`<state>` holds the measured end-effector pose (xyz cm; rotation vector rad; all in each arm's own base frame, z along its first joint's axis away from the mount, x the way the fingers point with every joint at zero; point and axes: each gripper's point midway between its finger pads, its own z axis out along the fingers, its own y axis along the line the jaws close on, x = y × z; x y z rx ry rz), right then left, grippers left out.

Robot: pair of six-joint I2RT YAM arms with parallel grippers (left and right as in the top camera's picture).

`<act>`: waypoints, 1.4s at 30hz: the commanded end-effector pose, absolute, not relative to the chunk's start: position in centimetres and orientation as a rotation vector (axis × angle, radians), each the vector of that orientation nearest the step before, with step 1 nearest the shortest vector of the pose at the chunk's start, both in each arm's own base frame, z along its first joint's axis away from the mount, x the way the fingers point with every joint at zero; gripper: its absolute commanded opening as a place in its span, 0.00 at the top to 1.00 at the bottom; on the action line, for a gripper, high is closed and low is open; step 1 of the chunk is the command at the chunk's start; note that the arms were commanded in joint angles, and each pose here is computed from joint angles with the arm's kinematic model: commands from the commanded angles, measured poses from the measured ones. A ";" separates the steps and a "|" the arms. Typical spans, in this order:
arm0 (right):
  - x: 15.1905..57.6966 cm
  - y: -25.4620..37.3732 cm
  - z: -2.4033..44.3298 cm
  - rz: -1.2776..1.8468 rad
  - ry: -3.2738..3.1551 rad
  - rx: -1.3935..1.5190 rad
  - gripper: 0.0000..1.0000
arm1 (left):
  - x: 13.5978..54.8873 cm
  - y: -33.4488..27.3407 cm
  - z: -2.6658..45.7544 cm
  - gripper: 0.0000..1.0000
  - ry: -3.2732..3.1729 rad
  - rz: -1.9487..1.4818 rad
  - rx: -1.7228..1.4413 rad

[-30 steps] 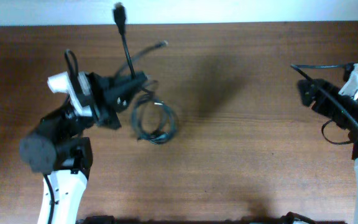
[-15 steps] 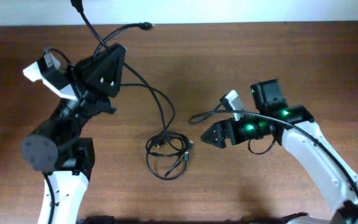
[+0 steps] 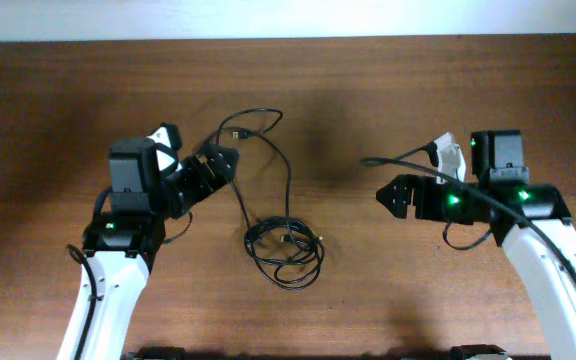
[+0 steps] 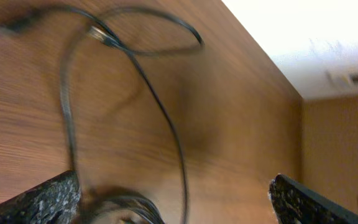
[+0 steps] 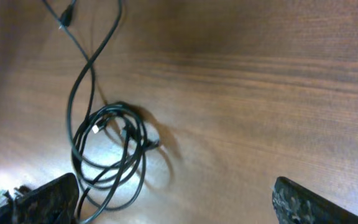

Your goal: Untangle cables

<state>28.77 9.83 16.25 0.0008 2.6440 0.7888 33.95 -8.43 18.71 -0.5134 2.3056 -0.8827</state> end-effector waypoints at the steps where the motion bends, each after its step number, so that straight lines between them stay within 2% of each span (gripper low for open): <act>1: 27.1 9.6 18.5 0.773 2.590 -0.009 0.02 | 31.6 -12.3 18.4 0.01 2.402 -1.041 -0.380; 5: 23.3 9.5 21.3 0.764 2.535 -0.031 0.01 | 28.2 -15.3 16.7 0.01 2.562 -1.063 -0.316; 10: 20.3 9.4 21.9 0.761 2.547 -0.026 0.02 | 26.3 -16.1 15.2 0.01 2.661 -0.983 -0.293; 16: 19.5 9.4 21.5 0.769 2.585 -0.013 0.01 | 22.9 -15.3 11.9 0.01 2.832 -0.765 -0.646; 21: 19.0 9.4 21.2 0.772 2.609 -0.004 0.01 | 19.8 -12.8 6.2 0.01 2.797 -0.567 -1.286; 26: 18.6 9.3 21.0 0.776 2.628 0.004 0.02 | 20.6 -12.8 3.6 0.01 2.718 -0.627 -1.278; 28: 18.4 9.3 20.9 0.777 2.638 0.008 0.02 | 20.4 -12.7 3.2 0.16 2.722 -0.622 -1.280; 31: 18.4 9.3 20.8 0.778 2.642 0.009 0.02 | 19.8 -12.5 2.7 0.59 2.736 -0.609 -1.288; 34: 18.4 9.5 20.3 0.795 2.677 0.022 0.01 | 19.8 -12.6 2.7 0.72 2.780 -0.604 -1.157; 37: 18.5 9.5 19.4 0.804 2.736 0.047 0.01 | 19.8 -12.6 2.7 0.97 2.801 -0.599 -1.073; 40: 18.1 9.8 18.2 0.853 2.831 0.086 0.02 | 20.5 -12.2 2.7 1.00 2.828 -0.542 -0.764; 42: 17.9 9.8 17.9 0.863 2.861 0.100 0.02 | 20.6 -11.9 2.7 1.00 2.825 -0.517 -0.729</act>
